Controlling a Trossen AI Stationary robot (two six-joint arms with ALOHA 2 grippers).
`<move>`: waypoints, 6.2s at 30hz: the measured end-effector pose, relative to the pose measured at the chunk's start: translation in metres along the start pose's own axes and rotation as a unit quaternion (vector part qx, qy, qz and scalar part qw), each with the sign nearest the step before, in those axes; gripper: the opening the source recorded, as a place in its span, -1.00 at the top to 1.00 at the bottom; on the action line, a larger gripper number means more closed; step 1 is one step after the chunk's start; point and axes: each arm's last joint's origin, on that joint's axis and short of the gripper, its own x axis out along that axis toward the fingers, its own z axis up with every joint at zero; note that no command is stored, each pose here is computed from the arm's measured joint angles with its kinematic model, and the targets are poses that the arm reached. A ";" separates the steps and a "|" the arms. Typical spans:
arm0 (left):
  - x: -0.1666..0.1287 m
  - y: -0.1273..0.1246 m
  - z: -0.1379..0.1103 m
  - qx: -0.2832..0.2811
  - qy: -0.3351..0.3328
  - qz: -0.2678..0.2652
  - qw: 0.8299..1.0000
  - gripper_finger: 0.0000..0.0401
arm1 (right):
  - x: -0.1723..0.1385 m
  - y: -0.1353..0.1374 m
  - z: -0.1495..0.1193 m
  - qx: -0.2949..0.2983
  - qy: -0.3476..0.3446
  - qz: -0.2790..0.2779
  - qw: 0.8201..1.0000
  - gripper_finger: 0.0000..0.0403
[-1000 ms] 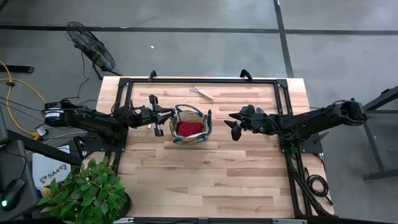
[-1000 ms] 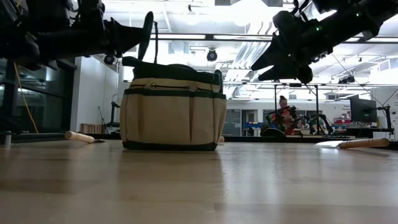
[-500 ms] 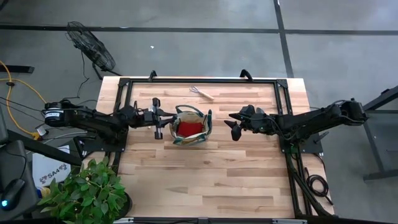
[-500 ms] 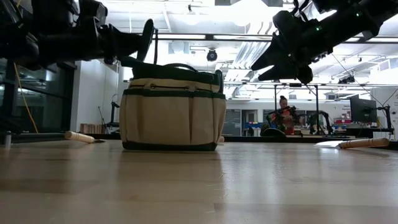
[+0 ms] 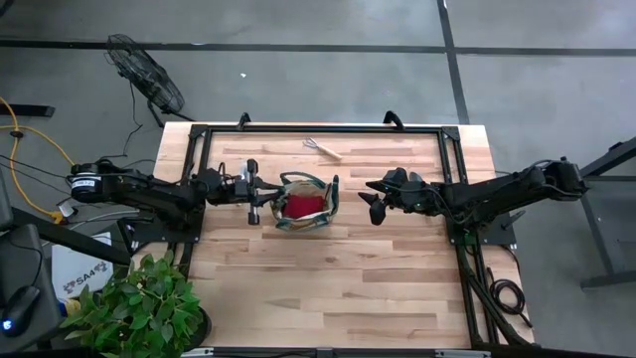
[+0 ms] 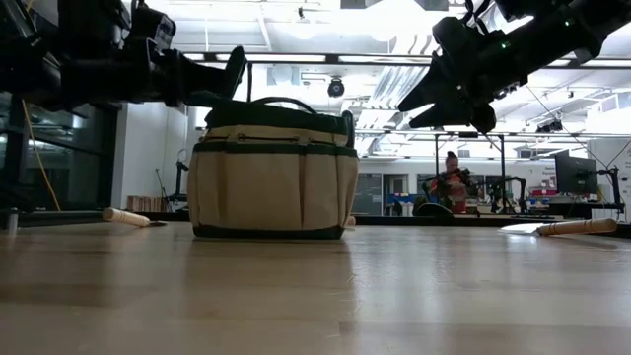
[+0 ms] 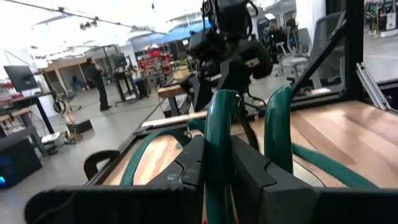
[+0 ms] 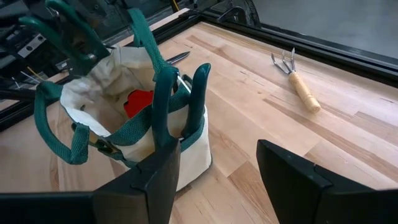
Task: Pick & Place Garden tools in Gardening bag
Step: Put the green shear scissors into the light brown gardening bag, then put the light brown hand rake into the light brown gardening bag
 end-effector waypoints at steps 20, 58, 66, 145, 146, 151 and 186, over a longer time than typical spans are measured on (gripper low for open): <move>-0.004 0.001 0.010 0.001 -0.028 0.002 1.000 0.79 | 0.000 0.000 0.000 0.000 0.000 0.000 1.000 -0.02; -0.005 0.002 -0.002 0.008 0.050 0.039 0.998 0.79 | 0.000 0.000 0.000 0.000 0.000 0.000 1.000 -0.02; -0.005 0.002 -0.002 -0.009 0.050 0.040 0.998 0.44 | 0.000 0.000 0.000 0.000 0.000 0.000 1.000 -0.02; -0.010 0.011 0.027 -0.112 0.035 0.107 0.987 0.05 | 0.104 -0.143 0.075 -0.089 -0.081 0.013 0.993 -0.02; -0.007 0.012 0.028 -0.112 0.045 0.113 0.986 0.05 | 0.110 -0.146 0.078 -0.092 -0.070 0.017 0.993 -0.02; 0.005 0.016 0.034 -0.097 0.056 0.114 0.987 0.05 | 0.134 -0.151 0.093 -0.118 0.012 0.004 0.993 -0.02; 0.007 0.017 0.031 -0.101 0.067 0.137 0.983 0.05 | 0.210 -0.141 0.069 -0.101 0.257 -0.069 0.958 -0.02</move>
